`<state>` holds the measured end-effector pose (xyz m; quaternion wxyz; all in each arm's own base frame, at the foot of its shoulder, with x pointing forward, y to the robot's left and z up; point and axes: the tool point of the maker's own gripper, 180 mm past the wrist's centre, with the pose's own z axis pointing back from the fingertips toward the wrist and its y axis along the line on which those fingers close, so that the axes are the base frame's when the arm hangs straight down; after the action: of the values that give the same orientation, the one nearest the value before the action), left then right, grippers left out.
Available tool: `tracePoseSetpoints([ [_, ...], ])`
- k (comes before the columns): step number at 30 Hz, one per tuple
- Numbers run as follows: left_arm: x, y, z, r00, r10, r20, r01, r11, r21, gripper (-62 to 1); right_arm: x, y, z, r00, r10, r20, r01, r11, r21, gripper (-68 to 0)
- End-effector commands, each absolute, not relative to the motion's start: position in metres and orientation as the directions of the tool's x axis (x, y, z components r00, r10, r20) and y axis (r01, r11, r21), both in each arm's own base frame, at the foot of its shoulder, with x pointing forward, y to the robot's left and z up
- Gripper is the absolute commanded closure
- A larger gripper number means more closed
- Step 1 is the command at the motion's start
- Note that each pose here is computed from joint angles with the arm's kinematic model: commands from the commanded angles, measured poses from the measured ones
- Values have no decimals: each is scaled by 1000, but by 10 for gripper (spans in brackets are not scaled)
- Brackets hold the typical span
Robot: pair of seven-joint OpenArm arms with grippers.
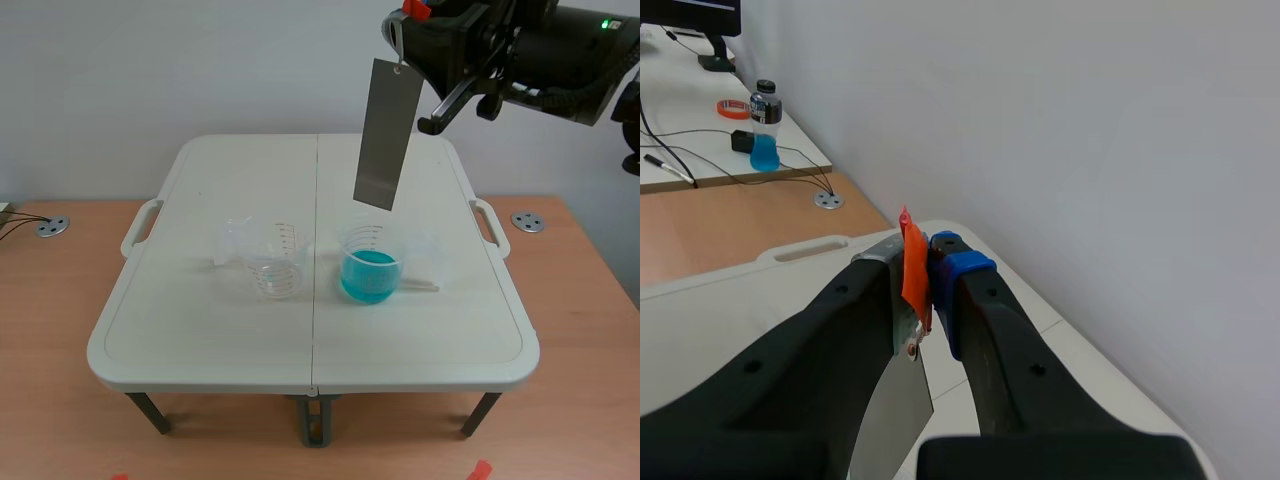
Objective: Hold the metal plate by the orange handle, dip it into the blue solution, take it out and point at it, then put the plate back in the beaker on the left.
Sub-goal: 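Point at the plate with the left hand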
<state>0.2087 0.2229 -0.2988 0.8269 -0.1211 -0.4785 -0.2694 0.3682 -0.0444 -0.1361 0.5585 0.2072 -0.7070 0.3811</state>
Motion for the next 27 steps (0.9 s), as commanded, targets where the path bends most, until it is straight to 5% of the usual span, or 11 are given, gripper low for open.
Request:
tracePoseSetpoints([
  [1, 223, 213, -285, 343, -329, 880, 601, 796, 64, -17, 372, -50, -119, -332, 114, 936, -698, 638, -325, -11],
  [10, 255, 160, -266, 163, -405, 900, 762, 632, 146, -17, 371, -47, -119, -329, 104, 939, -705, 634, -318, -11],
  [17, 264, 97, -271, 73, -384, 920, 826, 540, 160, -17, 371, -47, -120, -326, 101, 940, -705, 636, -313, -11],
  [27, 288, 23, -262, -20, -342, 939, 822, 529, 210, -17, 377, -51, -131, -294, 76, 953, -711, 649, -271, -11],
])
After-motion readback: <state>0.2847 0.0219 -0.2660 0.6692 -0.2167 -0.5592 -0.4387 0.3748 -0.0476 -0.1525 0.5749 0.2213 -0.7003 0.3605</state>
